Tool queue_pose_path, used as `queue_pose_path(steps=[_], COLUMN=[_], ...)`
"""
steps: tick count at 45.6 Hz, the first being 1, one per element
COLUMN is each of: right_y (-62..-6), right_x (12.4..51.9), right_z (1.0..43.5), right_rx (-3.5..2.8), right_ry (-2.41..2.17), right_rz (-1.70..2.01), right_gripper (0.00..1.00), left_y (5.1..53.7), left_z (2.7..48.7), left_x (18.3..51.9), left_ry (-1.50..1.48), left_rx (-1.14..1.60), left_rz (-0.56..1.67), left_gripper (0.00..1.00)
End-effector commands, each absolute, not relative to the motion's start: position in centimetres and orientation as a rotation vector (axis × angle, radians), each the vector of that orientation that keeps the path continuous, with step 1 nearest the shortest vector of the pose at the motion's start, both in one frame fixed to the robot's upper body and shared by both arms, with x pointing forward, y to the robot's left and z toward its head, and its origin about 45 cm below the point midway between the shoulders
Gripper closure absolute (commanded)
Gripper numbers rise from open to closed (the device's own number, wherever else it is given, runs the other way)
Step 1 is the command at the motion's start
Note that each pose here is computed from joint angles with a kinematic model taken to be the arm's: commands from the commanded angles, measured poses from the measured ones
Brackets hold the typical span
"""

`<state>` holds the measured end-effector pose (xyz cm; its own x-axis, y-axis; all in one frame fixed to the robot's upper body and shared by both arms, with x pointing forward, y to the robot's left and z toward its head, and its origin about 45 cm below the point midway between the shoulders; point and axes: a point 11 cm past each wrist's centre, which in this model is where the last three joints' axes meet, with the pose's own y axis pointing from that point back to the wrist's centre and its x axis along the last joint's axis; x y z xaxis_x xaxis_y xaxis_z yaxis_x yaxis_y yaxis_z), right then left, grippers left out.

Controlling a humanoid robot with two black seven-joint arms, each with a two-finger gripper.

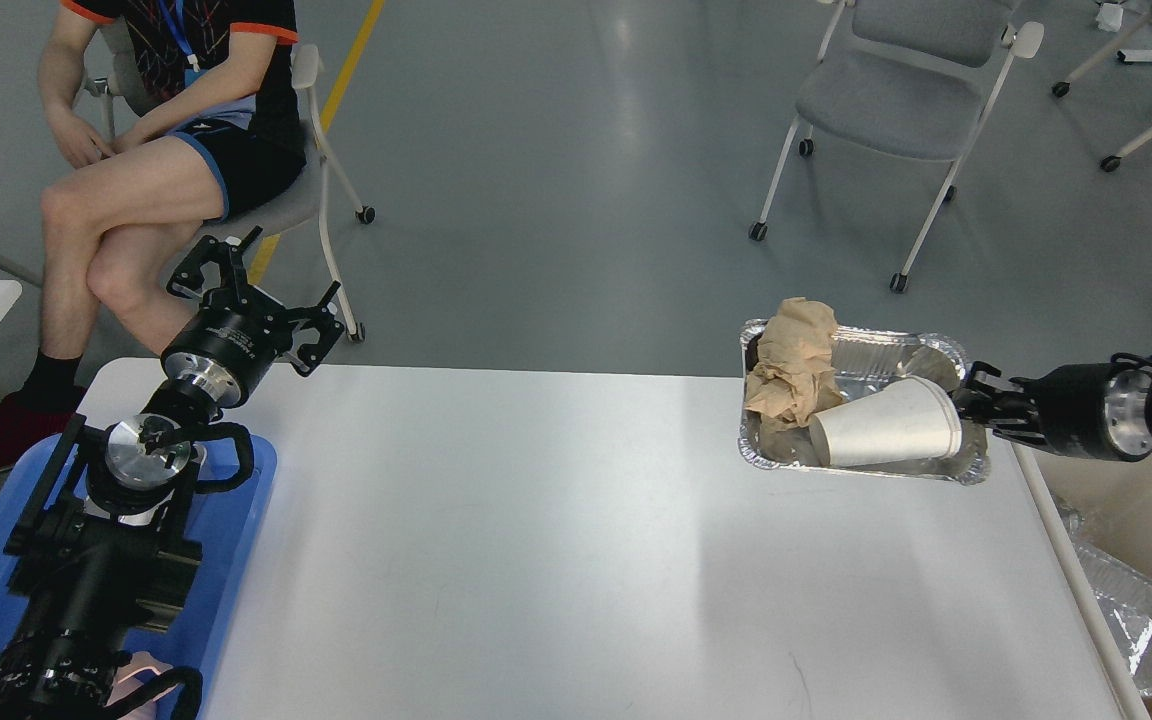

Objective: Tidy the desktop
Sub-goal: 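Retract the left gripper and carry the foil tray toward the bin, then tip the foil tray contents into the white bin with the right gripper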

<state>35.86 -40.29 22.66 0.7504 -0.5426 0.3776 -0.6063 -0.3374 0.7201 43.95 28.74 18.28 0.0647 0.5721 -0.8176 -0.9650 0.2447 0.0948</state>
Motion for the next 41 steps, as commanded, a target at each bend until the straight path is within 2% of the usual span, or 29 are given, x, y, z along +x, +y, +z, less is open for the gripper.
queue_pose_path(steps=[1,18,30,31,32,35,36,37,41], right_y=[-46.7,-63.4,-65.5,-65.6,-65.7,-66.0,-66.1,-66.2,-65.8], right_x=[34.2,26.7,24.3,24.3,24.2,24.3,24.3,24.4,24.6], right_z=[22.7,19.9,17.0,16.8,16.7,16.6,16.6,16.6,16.0], right_rx=[1.893,1.474,1.349,1.338,1.323,1.286,1.269,1.254,1.245], right_ry=[-1.052,-1.573,-1.673,-1.686,-1.704,-1.762,-1.776,-1.79,-1.805], right_rz=[0.003,-0.38,-0.484,-0.486,-0.487,-0.478,-0.472,-0.467,-0.468], right_gripper=[1.0,1.0,1.0,0.94,0.78,0.21,0.06,0.0,0.0], left_y=[29.4,30.2,30.3,30.3,30.3,30.4,30.4,30.4,30.6], left_z=[16.8,14.2,13.5,13.5,13.4,13.2,13.2,13.2,13.0], left_x=[43.0,41.2,40.6,40.6,40.6,40.4,40.4,40.4,40.2], left_ry=[0.895,0.943,0.957,0.957,0.958,0.96,0.961,0.961,0.963], left_rx=[-0.54,-0.51,-0.502,-0.502,-0.501,-0.499,-0.498,-0.498,-0.496], left_rz=[1.28,1.318,1.326,1.326,1.327,1.33,1.331,1.331,1.336], left_gripper=[0.08,0.07,0.07,0.07,0.07,0.07,0.07,0.07,0.07])
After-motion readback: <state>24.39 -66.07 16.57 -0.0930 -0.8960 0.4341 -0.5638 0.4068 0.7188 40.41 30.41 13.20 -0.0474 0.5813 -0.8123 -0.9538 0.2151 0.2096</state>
